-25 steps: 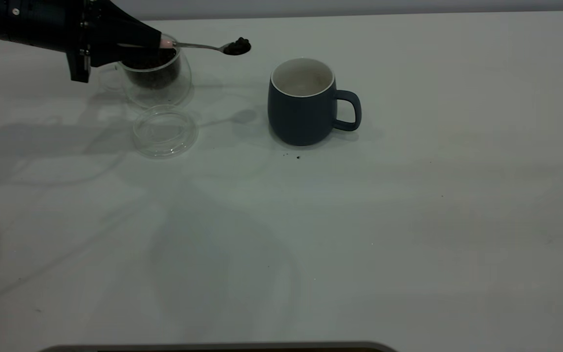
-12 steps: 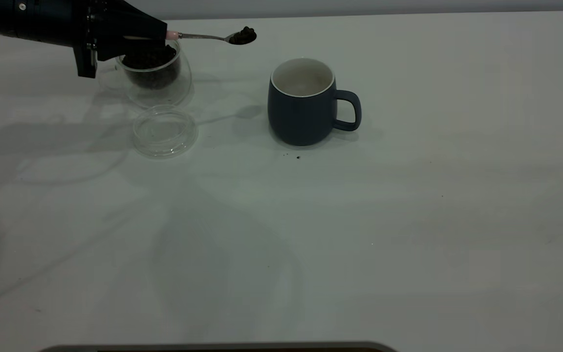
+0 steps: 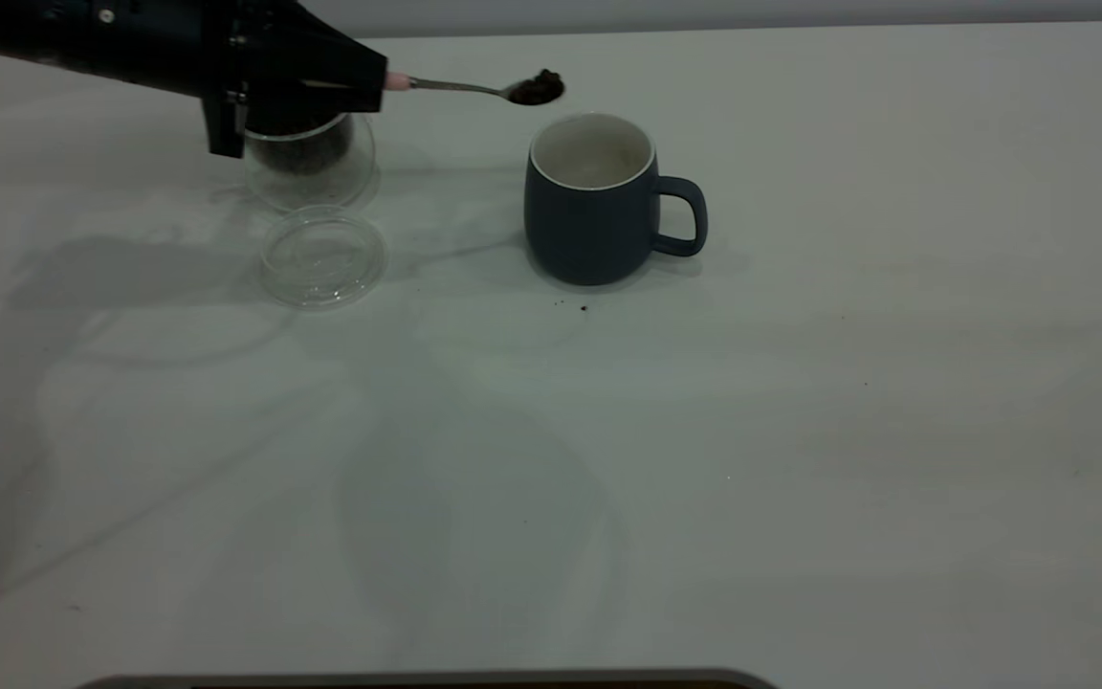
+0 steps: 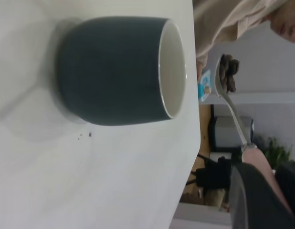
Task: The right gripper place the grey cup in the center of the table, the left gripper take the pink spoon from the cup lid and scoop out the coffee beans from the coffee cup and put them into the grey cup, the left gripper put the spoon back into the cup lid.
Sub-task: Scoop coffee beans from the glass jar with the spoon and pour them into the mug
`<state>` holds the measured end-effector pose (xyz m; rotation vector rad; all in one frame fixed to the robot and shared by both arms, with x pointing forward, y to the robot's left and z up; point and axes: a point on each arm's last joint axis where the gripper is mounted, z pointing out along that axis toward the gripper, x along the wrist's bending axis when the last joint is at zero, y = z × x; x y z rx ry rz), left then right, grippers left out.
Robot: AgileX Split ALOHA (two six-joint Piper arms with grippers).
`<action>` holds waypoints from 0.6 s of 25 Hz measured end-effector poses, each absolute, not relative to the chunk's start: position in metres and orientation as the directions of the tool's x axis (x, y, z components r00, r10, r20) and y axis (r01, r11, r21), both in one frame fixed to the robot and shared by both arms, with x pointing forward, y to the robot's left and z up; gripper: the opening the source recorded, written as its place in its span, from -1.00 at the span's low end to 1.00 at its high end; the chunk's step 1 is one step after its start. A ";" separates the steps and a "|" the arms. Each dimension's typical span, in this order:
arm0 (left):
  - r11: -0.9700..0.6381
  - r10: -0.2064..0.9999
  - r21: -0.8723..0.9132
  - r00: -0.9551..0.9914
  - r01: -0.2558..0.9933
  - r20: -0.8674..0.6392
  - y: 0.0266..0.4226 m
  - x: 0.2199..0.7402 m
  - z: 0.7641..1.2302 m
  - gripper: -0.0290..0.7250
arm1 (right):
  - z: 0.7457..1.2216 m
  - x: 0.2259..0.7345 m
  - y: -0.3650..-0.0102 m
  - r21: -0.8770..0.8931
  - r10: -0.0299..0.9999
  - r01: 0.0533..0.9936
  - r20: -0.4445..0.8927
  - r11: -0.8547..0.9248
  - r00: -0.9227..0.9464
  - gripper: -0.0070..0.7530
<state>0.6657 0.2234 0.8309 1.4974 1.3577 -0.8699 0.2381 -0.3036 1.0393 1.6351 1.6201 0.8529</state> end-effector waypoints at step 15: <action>-0.044 0.452 0.298 0.285 0.954 -0.845 0.194 0.667 0.820 -0.62 | 1.039 0.238 -0.304 0.829 1.000 0.559 -0.008 -0.001 0.014 0.32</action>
